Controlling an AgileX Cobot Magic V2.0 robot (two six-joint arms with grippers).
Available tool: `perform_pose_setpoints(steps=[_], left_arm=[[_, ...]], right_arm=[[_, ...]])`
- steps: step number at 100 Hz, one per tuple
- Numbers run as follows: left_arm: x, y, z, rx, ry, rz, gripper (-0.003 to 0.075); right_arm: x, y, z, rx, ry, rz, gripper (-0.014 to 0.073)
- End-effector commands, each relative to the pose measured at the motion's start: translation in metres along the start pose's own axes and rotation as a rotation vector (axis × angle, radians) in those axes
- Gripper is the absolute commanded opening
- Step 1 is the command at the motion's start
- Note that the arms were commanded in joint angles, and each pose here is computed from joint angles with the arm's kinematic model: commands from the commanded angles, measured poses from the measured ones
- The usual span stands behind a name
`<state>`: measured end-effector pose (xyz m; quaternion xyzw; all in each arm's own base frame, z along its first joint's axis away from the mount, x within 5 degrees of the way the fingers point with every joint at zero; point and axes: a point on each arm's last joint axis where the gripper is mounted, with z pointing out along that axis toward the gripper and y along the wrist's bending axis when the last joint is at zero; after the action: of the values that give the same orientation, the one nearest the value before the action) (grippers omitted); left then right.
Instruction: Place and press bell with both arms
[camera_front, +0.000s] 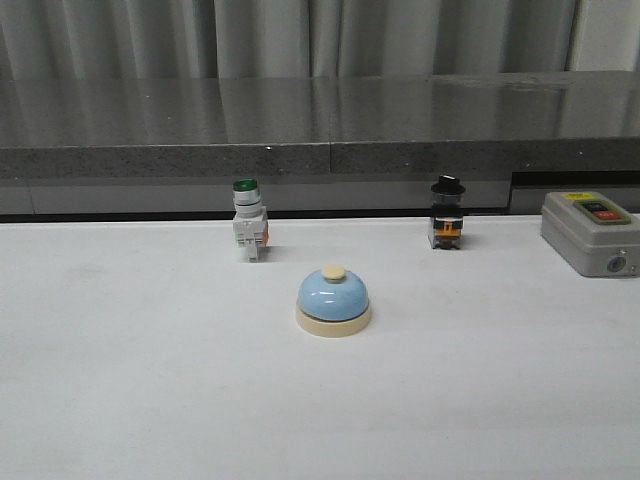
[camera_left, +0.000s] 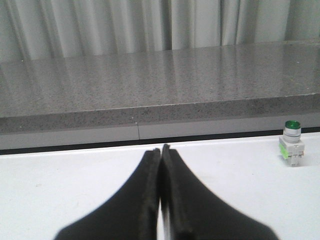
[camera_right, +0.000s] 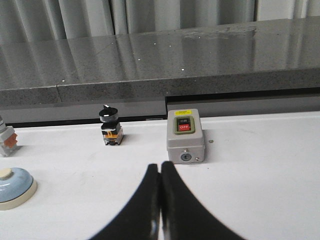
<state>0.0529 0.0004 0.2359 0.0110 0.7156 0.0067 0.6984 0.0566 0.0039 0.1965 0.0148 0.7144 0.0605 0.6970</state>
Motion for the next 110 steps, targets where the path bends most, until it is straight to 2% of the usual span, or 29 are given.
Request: perform_pose_setpoints(steps=[1, 25, 51, 110], left_arm=[[-0.003, 0.000, -0.005, -0.017, -0.117, -0.017, -0.0020], [0.019, 0.003, 0.000, -0.068, -0.091, -0.017, -0.0020], [0.028, 0.001, 0.002, -0.056, -0.184, -0.014, -0.0020], [0.028, 0.001, 0.002, -0.056, -0.184, -0.014, -0.0020]], right_arm=[[-0.013, 0.001, -0.003, -0.001, -0.116, -0.015, -0.0060], [-0.013, 0.001, -0.003, -0.001, -0.116, -0.015, -0.0060], [-0.013, 0.001, -0.003, -0.001, -0.116, -0.015, -0.0060], [-0.013, 0.001, -0.003, -0.001, -0.116, -0.015, -0.0060]])
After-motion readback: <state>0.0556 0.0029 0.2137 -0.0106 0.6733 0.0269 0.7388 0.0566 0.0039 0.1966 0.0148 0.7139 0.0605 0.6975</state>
